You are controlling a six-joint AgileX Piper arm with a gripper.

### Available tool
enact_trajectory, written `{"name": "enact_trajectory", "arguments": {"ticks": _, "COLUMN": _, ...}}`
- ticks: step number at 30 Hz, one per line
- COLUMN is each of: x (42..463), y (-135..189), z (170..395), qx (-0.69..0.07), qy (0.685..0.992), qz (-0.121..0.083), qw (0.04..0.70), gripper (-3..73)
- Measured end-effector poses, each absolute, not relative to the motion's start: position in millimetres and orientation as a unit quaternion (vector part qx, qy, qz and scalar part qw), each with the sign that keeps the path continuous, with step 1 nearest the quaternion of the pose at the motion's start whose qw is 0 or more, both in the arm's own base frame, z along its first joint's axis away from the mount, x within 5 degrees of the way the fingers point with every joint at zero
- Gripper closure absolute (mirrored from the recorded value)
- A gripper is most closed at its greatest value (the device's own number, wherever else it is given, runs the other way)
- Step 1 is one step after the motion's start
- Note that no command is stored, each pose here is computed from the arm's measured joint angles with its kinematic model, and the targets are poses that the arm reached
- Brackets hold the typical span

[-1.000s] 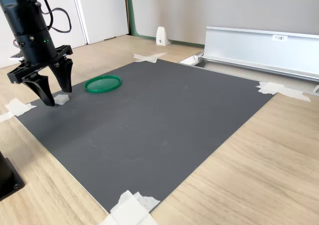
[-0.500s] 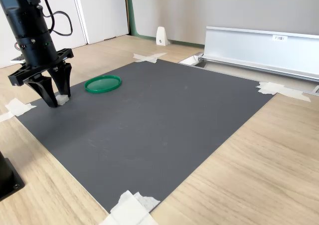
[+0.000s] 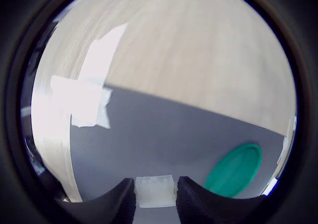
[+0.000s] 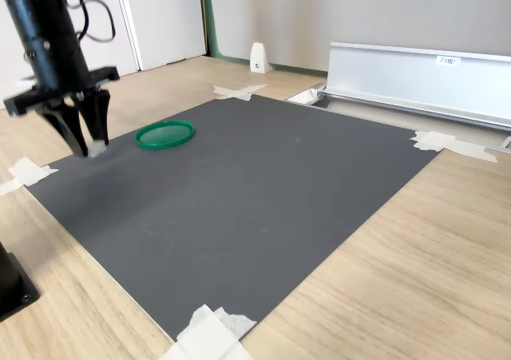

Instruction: Grasp a white terminal and put it on the green lid.

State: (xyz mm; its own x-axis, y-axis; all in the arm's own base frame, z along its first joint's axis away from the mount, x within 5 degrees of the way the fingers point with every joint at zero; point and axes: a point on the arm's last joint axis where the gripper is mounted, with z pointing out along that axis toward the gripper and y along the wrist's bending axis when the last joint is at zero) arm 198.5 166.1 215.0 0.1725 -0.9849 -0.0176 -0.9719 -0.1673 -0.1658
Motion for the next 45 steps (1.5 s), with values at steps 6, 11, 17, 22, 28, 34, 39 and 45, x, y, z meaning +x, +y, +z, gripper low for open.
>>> {"name": "enact_trajectory", "arguments": {"ticks": 6, "x": 237, "y": 162, "z": 261, "qx": -0.708, "qy": 0.693, "qz": -0.051, "qw": 0.124, "gripper": 37.9}}
{"name": "enact_trajectory", "arguments": {"ticks": 11, "x": 261, "y": 155, "z": 251, "qx": -0.684, "qy": 0.719, "qz": -0.050, "qw": 0.111, "gripper": 37.9}}
{"name": "enact_trajectory", "arguments": {"ticks": 17, "x": 279, "y": 161, "z": 218, "qx": -0.668, "qy": 0.737, "qz": -0.049, "qw": 0.089, "gripper": 37.9}}
{"name": "enact_trajectory", "arguments": {"ticks": 22, "x": 285, "y": 164, "z": 205, "qx": -0.662, "qy": 0.743, "qz": -0.051, "qw": 0.083, "gripper": 37.9}}
{"name": "enact_trajectory", "arguments": {"ticks": 28, "x": 287, "y": 164, "z": 201, "qx": -0.664, "qy": 0.742, "qz": -0.057, "qw": 0.078, "gripper": 37.9}}
{"name": "enact_trajectory", "arguments": {"ticks": 34, "x": 287, "y": 163, "z": 201, "qx": -0.667, "qy": 0.738, "qz": -0.065, "qw": 0.076, "gripper": 37.9}}
{"name": "enact_trajectory", "arguments": {"ticks": 39, "x": 287, "y": 163, "z": 201, "qx": -0.667, "qy": 0.738, "qz": -0.065, "qw": 0.076, "gripper": 34.8}}
{"name": "enact_trajectory", "arguments": {"ticks": 45, "x": 287, "y": 163, "z": 201, "qx": -0.667, "qy": 0.739, "qz": -0.065, "qw": 0.075, "gripper": 25.8}}
